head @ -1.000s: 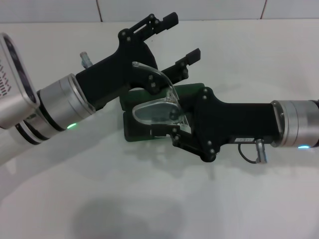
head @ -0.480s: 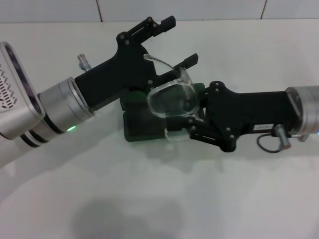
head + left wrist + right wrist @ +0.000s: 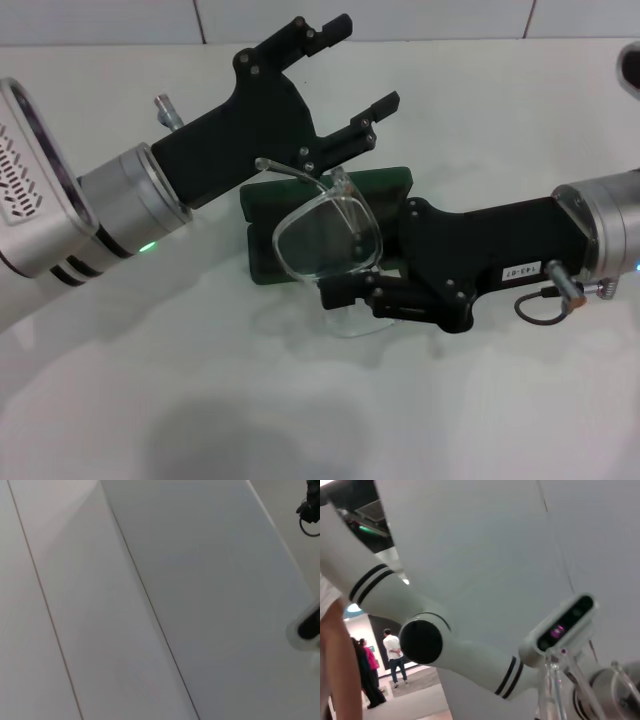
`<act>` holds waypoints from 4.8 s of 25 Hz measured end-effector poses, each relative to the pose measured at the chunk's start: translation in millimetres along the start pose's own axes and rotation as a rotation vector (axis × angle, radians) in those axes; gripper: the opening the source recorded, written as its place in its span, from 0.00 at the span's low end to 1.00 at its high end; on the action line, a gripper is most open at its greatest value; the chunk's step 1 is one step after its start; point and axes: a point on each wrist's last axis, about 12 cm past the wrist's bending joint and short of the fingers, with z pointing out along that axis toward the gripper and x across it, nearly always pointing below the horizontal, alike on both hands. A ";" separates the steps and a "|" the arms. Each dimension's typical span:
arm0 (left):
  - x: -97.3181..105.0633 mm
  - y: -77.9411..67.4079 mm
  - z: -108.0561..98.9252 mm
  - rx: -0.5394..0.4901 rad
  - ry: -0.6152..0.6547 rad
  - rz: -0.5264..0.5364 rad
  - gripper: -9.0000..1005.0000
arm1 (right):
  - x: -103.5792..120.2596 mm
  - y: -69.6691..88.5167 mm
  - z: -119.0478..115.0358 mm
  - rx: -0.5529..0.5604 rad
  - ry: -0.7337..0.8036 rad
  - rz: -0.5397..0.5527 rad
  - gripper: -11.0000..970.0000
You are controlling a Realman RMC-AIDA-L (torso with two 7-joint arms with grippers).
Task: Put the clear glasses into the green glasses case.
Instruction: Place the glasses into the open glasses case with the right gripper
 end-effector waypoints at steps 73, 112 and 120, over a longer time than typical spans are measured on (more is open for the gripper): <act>15.1 49.6 -102.7 -0.693 0.098 -0.401 0.72 | -9.1 -58.4 68.0 0.506 0.873 -0.411 0.13; 17.1 53.1 -91.4 -0.669 0.109 -0.404 0.73 | 0.6 -45.2 68.9 0.483 0.841 -0.381 0.55; 17.2 54.2 -90.1 -0.669 0.110 -0.403 0.73 | -9.3 -40.6 59.0 0.528 0.780 -0.395 0.55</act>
